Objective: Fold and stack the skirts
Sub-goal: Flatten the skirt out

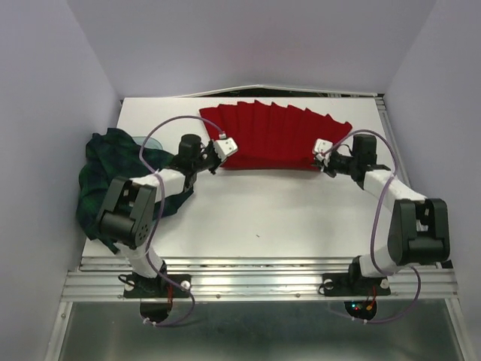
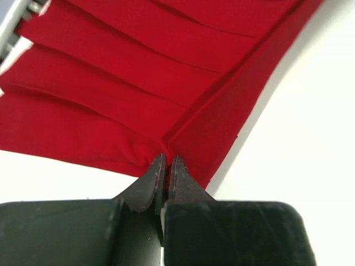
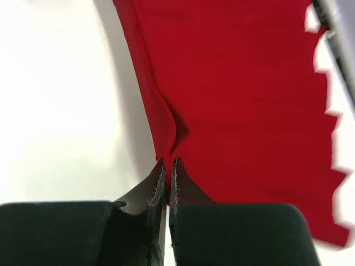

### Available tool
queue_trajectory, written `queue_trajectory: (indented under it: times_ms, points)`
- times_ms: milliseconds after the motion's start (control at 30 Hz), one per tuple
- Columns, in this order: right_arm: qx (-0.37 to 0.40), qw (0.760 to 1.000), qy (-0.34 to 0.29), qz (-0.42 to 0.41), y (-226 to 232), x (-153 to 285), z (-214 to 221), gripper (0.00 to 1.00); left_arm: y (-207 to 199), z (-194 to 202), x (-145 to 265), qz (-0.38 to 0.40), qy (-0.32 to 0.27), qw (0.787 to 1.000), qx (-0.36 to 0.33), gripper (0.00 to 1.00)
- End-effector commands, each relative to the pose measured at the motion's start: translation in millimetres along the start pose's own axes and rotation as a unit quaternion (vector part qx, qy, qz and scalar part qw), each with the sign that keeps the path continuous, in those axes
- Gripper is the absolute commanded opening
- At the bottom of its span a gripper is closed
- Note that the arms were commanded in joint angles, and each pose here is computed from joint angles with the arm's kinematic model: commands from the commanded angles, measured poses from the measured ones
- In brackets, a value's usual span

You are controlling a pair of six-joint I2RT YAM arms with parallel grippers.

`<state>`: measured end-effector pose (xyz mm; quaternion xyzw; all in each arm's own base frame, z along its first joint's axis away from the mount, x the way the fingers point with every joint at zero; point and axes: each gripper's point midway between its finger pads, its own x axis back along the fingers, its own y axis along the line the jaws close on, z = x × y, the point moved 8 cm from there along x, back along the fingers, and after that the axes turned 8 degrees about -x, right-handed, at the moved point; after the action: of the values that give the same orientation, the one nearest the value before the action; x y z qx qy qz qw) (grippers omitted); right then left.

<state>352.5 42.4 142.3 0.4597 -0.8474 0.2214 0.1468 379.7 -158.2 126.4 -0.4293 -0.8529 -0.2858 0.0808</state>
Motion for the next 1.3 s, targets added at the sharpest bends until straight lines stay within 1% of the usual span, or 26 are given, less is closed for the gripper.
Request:
queue_trajectory:
  times_ms: [0, 67, 133, 167, 233, 267, 333, 367, 400, 467, 500, 600, 667, 700, 733, 767, 800, 833, 900, 933, 967, 1000, 1033, 1100, 1167, 1267]
  points:
    - [0.113, 0.993, 0.003, -0.02, 17.9, 35.2, -16.1, 0.01, 13.8, -49.4, 49.6, -0.031, -0.07, 0.991, -0.105, 0.0]
    - [0.139, 0.989, 0.017, -0.039, 31.2, 39.2, -7.7, 0.01, -14.1, -35.5, 57.7, 0.021, -0.055, 0.992, -0.116, 0.0]
    - [0.167, 0.983, 0.035, -0.061, 44.4, 46.2, -1.7, 0.01, -27.0, -36.8, 67.8, 0.046, -0.054, 0.982, -0.174, 0.0]
    - [0.169, 0.982, 0.045, -0.071, 52.7, 47.5, 5.6, 0.01, -49.5, -27.4, 71.1, 0.086, -0.043, 0.979, -0.178, 0.0]
    - [0.196, 0.975, 0.057, -0.085, 63.5, 54.2, 9.2, 0.07, -65.5, -31.3, 80.7, 0.108, -0.052, 0.968, -0.221, 0.02]
    - [0.2, 0.973, 0.062, -0.092, 70.4, 55.9, 13.9, 0.09, -88.2, -26.5, 83.3, 0.14, -0.05, 0.962, -0.227, 0.05]
    - [0.22, 0.967, 0.063, -0.115, 82.2, 62.1, 14.2, 0.17, -105.9, -34.7, 91.9, 0.156, -0.062, 0.953, -0.251, 0.11]
    - [0.235, 0.963, 0.057, -0.116, 86.2, 68.3, 7.2, 0.21, -118.8, -30.8, 96.7, 0.174, -0.055, 0.95, -0.255, 0.13]
    - [0.246, 0.958, 0.053, -0.136, 96.3, 73.7, 5.4, 0.41, -131.8, -41.3, 100.8, 0.186, -0.073, 0.942, -0.269, 0.24]
    - [0.273, 0.952, 0.048, -0.133, 106.0, 85.5, -3.6, 0.69, -145.3, -40.4, 107.8, 0.203, -0.064, 0.938, -0.272, 0.38]
    - [0.269, 0.952, 0.055, -0.133, 111.9, 89.4, -1.6, 0.83, -151.0, -47.4, 112.5, 0.206, -0.073, 0.934, -0.281, 0.49]
    - [0.293, 0.95, 0.061, -0.093, 111.0, 101.7, -13.6, 0.87, -155.5, -60.4, 125.5, 0.213, -0.074, 0.934, -0.277, 0.67]
    - [0.282, 0.954, 0.066, -0.071, 106.8, 107.5, -21.4, 0.88, -152.7, -75.2, 134.0, 0.221, -0.082, 0.933, -0.272, 0.68]
    - [0.263, 0.96, 0.068, -0.06, 104.3, 109.3, -24.5, 0.89, -149.5, -84.0, 139.1, 0.212, -0.091, 0.936, -0.268, 0.68]
    - [0.197, 0.978, 0.065, -0.026, 97.3, 110.0, -29.7, 0.89, -145.3, -91.2, 141.0, 0.2, -0.094, 0.941, -0.259, 0.68]
    - [0.172, 0.983, 0.056, 0.004, 86.0, 111.5, -41.0, 0.9, -134.2, -103.1, 141.9, 0.167, -0.092, 0.949, -0.251, 0.68]
    - [0.114, 0.991, 0.053, 0.045, 69.6, 107.6, -45.9, 0.91, -131.0, -105.6, 139.9, 0.158, -0.079, 0.958, -0.226, 0.67]
    - [0.083, 0.993, 0.055, 0.062, 59.8, 105.9, -49.3, 0.91, -117.4, -116.0, 139.6, 0.122, -0.063, 0.967, -0.216, 0.65]
    - [0.019, 0.994, 0.055, 0.095, 32.9, 106.5, -70.0, 0.88, -108.8, -118.7, 132.7, 0.107, -0.029, 0.976, -0.189, 0.62]
    - [-0.078, 0.989, 0.086, 0.09, 25.4, 93.3, -56.4, 0.85, -108.6, -112.4, 120.5, 0.114, 0.007, 0.981, -0.158, 0.58]
    - [-0.153, 0.979, 0.11, 0.084, 12.5, 84.4, -55.8, 0.81, -93.6, -119.5, 109.9, 0.085, 0.049, 0.987, -0.124, 0.53]
    - [-0.171, 0.975, 0.106, 0.09, 9.3, 90.0, -68.4, 0.78, -95.9, -108.5, 99.8, 0.097, 0.071, 0.986, -0.119, 0.47]
    - [-0.226, 0.962, 0.136, 0.068, 4.3, 74.6, -53.1, 0.75, -84.8, -120.8, 93.1, 0.082, 0.077, 0.989, -0.092, 0.42]
    - [-0.285, 0.943, 0.16, 0.065, -5.8, 68.0, -53.9, 0.7, -78.0, -96.8, 69.7, 0.094, 0.155, 0.982, -0.045, 0.33]
    - [-0.358, 0.913, 0.191, 0.054, -8.2, 51.8, -37.4, 0.67, -64.7, -98.4, 55.9, 0.09, 0.178, 0.98, -0.005, 0.27]
    - [-0.42, 0.882, 0.208, 0.046, -8.0, 40.9, -29.3, 0.63, -54.7, -80.3, 32.0, 0.091, 0.217, 0.972, 0.015, 0.22]
